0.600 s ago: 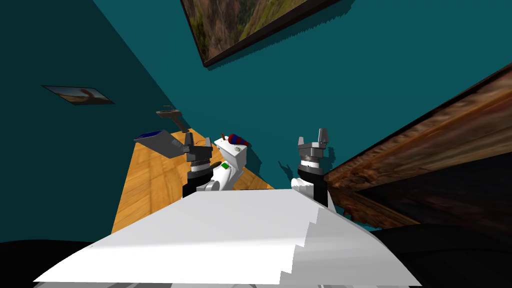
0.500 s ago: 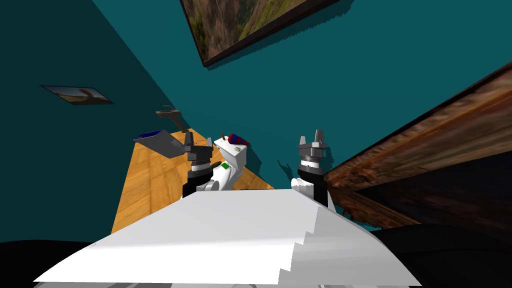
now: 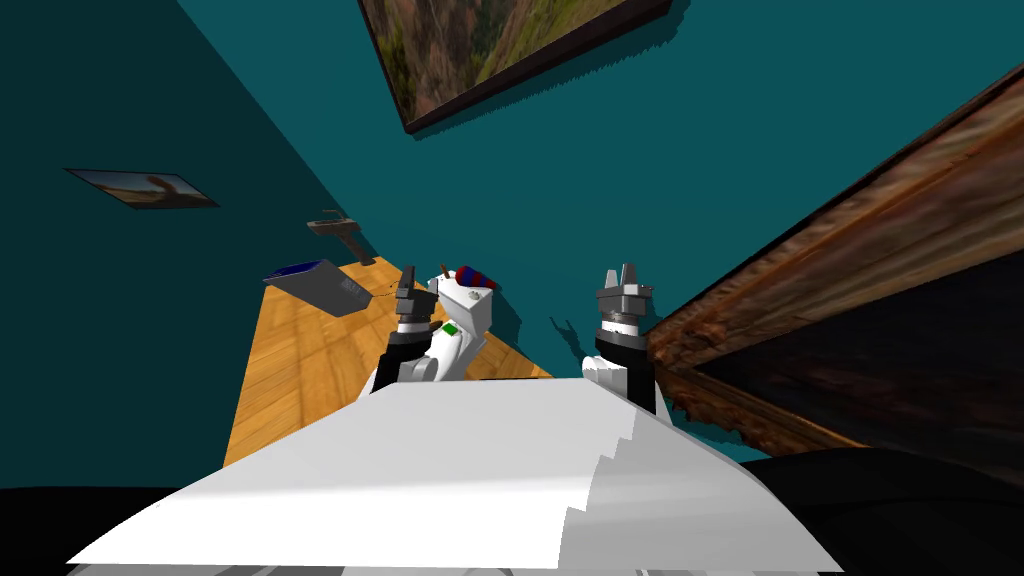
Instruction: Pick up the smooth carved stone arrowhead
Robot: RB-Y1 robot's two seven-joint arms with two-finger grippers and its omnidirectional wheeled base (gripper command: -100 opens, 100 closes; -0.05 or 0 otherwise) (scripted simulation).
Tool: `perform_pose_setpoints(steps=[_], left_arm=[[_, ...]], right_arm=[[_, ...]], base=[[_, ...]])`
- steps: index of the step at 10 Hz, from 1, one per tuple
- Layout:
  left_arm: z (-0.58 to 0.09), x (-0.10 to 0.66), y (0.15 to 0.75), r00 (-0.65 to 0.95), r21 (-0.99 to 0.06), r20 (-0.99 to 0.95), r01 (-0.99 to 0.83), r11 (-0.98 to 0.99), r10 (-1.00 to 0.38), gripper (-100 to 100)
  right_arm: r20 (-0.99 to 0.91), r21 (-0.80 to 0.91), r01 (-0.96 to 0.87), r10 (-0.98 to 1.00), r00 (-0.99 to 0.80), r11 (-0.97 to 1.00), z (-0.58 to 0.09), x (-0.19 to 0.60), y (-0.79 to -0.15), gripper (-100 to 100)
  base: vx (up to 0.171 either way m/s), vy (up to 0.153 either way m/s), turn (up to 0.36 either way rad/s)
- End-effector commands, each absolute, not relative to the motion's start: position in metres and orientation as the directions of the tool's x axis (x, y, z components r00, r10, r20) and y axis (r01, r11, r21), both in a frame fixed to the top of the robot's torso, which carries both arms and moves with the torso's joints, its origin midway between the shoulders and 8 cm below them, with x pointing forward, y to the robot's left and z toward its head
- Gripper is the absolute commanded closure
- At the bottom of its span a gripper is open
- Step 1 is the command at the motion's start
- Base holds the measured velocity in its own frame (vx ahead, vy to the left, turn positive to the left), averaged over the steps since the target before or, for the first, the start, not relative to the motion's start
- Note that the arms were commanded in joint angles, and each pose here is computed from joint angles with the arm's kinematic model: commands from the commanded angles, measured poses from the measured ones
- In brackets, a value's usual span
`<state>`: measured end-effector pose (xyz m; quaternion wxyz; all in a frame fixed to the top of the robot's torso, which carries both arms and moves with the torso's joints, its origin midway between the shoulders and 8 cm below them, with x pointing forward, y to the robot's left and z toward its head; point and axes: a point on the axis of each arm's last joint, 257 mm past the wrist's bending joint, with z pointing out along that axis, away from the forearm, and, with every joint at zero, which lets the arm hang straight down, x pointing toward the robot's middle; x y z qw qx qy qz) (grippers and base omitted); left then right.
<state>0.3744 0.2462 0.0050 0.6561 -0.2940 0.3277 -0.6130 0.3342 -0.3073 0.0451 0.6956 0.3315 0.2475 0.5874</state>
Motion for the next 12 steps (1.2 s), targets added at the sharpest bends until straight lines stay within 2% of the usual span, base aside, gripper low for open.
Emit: perform_pose_setpoints(steps=[1,12], left_arm=[[-0.008,0.393,0.244,0.025,-0.812,-0.127,0.572,0.118,-0.992,-100],[-0.073,0.480,0.256,0.019,-0.886,-0.329,0.339,0.315,-0.944,-100]], right_arm=[[0.045,0.752,-0.653,0.981,0.187,0.090,0.045,0.334,-0.307,0],[0.045,0.752,-0.653,0.981,0.187,0.090,0.045,0.334,-0.307,0]], base=[[-0.074,-0.015,-0.049],[-0.055,-0.002,-0.031]])
